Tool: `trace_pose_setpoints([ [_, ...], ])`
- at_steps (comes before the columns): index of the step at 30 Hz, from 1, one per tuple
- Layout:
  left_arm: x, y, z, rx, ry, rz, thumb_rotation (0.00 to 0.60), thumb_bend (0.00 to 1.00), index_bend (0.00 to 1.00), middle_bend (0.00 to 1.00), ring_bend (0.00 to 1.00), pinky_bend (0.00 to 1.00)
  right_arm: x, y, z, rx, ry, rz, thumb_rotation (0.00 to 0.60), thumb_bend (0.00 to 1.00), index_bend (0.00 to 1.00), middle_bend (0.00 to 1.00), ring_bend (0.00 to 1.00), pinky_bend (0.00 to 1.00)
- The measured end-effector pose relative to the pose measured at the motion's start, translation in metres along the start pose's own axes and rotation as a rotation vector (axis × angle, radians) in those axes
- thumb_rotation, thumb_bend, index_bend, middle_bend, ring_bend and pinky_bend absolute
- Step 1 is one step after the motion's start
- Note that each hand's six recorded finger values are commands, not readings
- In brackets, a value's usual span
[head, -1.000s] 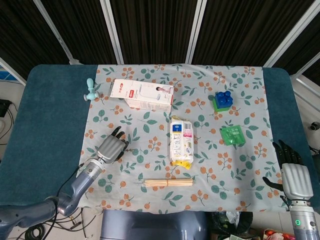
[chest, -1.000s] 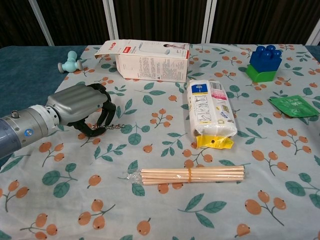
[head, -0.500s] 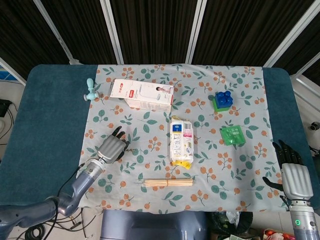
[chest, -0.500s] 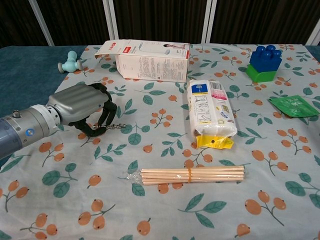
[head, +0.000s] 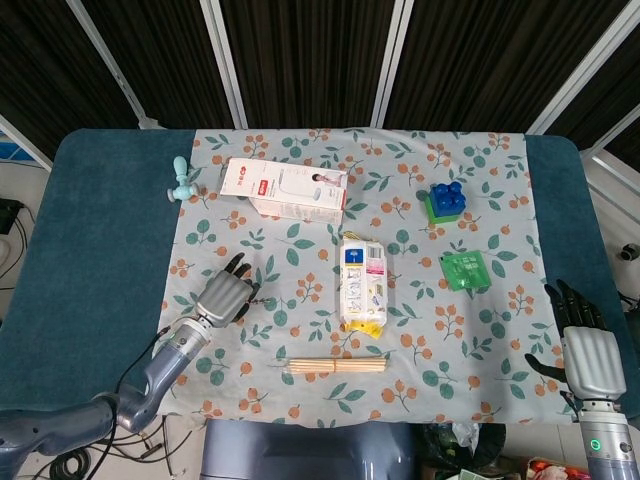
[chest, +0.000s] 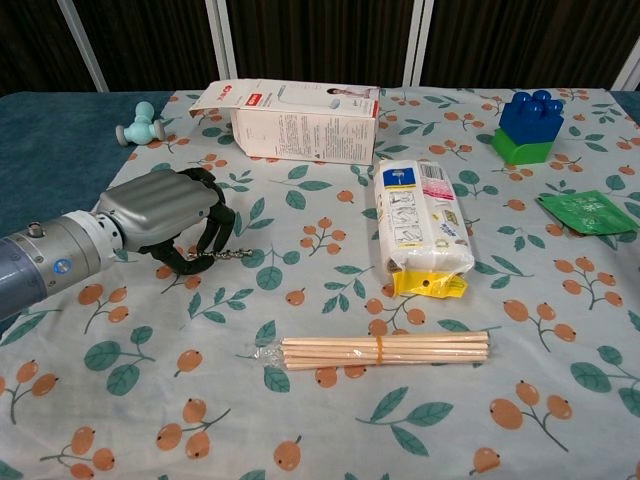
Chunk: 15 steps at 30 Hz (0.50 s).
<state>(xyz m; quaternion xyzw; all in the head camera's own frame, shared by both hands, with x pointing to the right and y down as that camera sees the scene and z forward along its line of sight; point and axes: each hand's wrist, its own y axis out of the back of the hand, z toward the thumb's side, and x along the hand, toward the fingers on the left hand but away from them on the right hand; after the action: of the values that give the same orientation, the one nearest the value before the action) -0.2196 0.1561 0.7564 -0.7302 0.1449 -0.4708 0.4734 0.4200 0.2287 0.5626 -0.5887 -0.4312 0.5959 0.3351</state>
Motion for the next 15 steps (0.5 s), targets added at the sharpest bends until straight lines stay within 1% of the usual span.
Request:
trace_pose_setpoints([
  [8, 0.0, 0.001, 0.002, -0.001, -0.005, 0.005, 0.6, 0.4, 0.54, 0.58, 0.18, 0.09, 0.0, 0.0, -0.001, 0.001, -0.003, 0.0, 0.6, 0.0, 0.01, 0.01, 0.1, 0.14],
  [11, 0.001, 0.006, 0.002, 0.005, -0.007, 0.017, 0.6, 0.4, 0.54, 0.58, 0.18, 0.09, 0.0, 0.0, -0.001, -0.001, -0.008, 0.003, 0.6, 0.0, 0.01, 0.01, 0.1, 0.14],
  [15, 0.003, 0.018, 0.003, 0.0, -0.008, 0.048, 0.6, 0.4, 0.54, 0.58, 0.18, 0.09, 0.0, 0.0, -0.001, -0.002, -0.007, 0.005, 0.6, 0.0, 0.01, 0.01, 0.1, 0.14],
])
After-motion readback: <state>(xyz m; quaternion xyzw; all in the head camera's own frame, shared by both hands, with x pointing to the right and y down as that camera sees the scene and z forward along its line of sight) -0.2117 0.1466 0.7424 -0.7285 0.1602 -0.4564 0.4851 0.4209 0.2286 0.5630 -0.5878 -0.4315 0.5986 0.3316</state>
